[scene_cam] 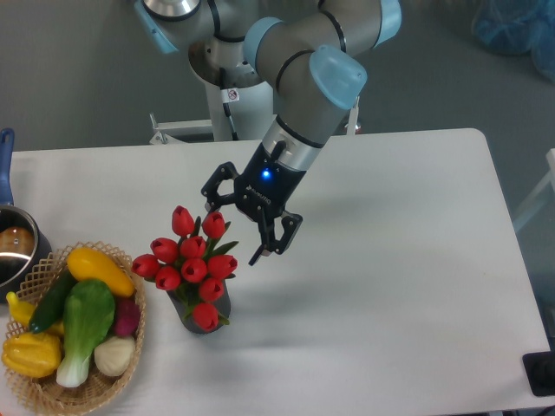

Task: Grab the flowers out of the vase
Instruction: 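Move the open gripper down toward the red tulip stems above the vase, then lower the gripper around the tulip stems just below the blooms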

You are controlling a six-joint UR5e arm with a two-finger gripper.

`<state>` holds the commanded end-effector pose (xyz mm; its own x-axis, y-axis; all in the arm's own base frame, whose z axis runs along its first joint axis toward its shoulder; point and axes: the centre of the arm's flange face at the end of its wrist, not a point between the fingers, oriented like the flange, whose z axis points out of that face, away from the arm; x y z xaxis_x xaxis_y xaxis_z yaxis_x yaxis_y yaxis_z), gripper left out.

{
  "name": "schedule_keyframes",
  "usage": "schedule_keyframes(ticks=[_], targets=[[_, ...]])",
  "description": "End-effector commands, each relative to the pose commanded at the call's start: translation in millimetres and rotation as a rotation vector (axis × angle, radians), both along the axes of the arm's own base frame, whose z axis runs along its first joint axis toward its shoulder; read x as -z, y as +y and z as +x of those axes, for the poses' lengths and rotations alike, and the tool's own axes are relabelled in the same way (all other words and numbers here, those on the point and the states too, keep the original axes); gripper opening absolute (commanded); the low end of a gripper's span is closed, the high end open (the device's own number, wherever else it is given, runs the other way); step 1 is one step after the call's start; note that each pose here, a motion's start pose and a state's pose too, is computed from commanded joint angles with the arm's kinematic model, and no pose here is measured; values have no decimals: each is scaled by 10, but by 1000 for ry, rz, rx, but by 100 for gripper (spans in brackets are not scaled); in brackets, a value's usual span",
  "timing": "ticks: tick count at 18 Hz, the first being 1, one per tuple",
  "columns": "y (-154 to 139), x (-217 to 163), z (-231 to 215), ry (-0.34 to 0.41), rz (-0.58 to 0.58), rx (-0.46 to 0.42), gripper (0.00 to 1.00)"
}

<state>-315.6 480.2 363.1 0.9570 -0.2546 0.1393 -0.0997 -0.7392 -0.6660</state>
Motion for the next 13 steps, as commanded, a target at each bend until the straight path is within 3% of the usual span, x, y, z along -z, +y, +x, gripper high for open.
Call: schedule_keyframes(ticks=[13], targets=[[163,157,123,-18,-6,38,100]])
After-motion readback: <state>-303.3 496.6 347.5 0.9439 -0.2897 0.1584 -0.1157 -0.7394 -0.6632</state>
